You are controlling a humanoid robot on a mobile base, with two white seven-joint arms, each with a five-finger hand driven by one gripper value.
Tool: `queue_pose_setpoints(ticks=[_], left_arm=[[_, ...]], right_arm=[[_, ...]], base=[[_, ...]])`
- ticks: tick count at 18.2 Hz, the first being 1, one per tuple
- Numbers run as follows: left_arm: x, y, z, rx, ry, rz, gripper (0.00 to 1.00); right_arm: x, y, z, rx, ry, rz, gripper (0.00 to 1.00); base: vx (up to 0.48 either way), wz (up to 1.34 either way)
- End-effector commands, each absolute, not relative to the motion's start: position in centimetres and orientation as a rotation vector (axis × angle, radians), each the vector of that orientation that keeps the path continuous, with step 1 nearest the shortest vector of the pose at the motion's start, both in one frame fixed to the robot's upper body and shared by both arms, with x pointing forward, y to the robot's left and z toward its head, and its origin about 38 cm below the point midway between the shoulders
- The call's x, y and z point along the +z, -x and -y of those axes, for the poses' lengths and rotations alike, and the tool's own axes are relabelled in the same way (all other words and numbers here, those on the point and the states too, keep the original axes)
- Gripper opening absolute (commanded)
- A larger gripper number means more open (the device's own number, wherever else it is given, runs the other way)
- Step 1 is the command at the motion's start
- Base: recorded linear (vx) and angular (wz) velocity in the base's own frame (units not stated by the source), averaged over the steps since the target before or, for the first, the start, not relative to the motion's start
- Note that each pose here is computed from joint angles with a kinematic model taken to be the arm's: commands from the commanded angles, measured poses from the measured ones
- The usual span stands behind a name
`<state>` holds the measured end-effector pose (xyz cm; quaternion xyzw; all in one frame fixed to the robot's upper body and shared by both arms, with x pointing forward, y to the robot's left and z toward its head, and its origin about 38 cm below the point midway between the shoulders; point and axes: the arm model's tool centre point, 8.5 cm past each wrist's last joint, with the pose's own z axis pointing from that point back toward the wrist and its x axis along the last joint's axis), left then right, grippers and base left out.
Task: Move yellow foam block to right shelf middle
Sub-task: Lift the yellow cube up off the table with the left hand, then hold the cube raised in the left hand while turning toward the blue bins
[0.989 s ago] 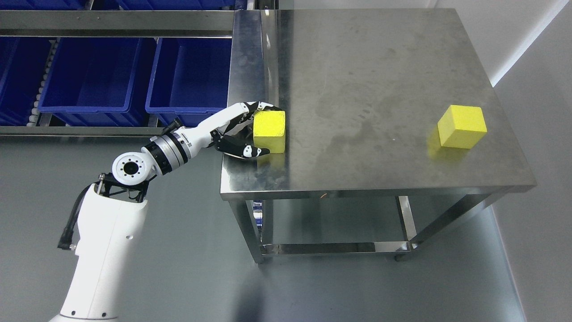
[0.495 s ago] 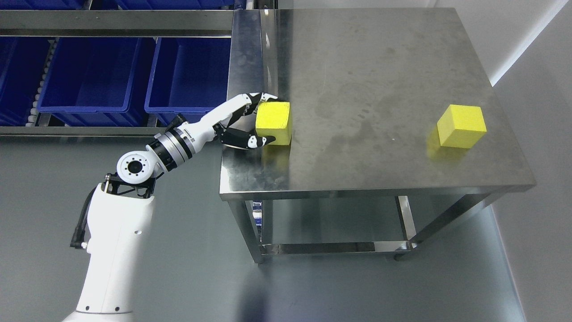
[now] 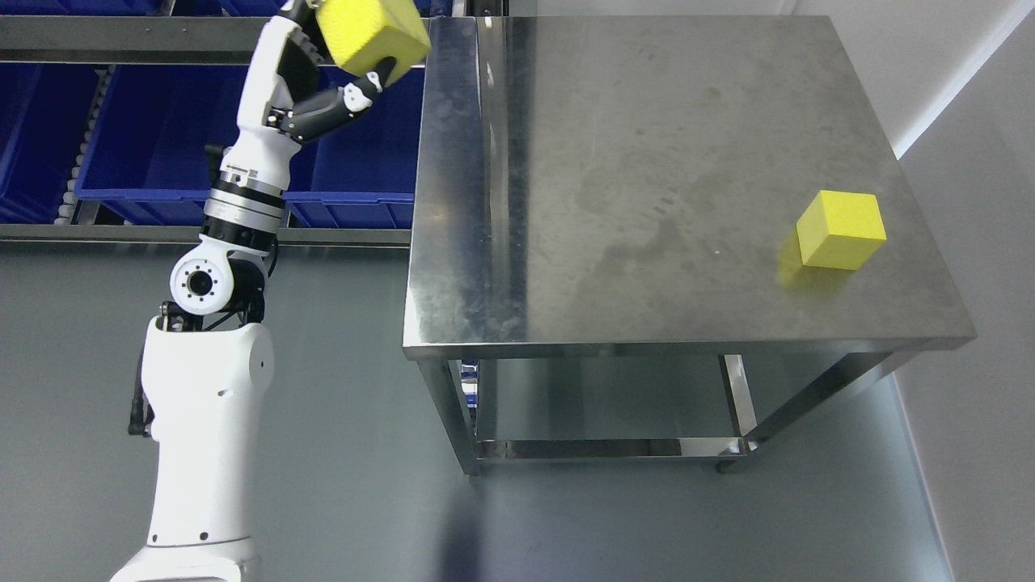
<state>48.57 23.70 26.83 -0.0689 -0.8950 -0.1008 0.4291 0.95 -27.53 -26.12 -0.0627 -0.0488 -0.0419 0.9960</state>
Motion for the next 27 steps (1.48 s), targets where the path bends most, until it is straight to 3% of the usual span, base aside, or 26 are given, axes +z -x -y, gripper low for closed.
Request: queue_pose_setpoints(ticks=[1, 10, 27], left_arm=[[25.1, -46.5, -29.9, 0.026, 0.086, 2.258, 0.34], [22.6, -44.1, -30.1, 0.012, 0.072, 2.223, 0.34], [21.7, -42.7, -31.3, 0.035, 0.039, 2.196, 0.36]], right_arm=[[-26.0, -1.5, 28.7, -0.079, 0.143, 0.114, 1.00], [-26.0, -1.5, 28.7, -0.079, 0.143, 0.114, 1.00], [-26.0, -1.5, 28.7, -0.079, 0.143, 0.114, 1.00]], base=[[-0.005, 0.11], [0.021, 0.44], [0.075, 1.00]])
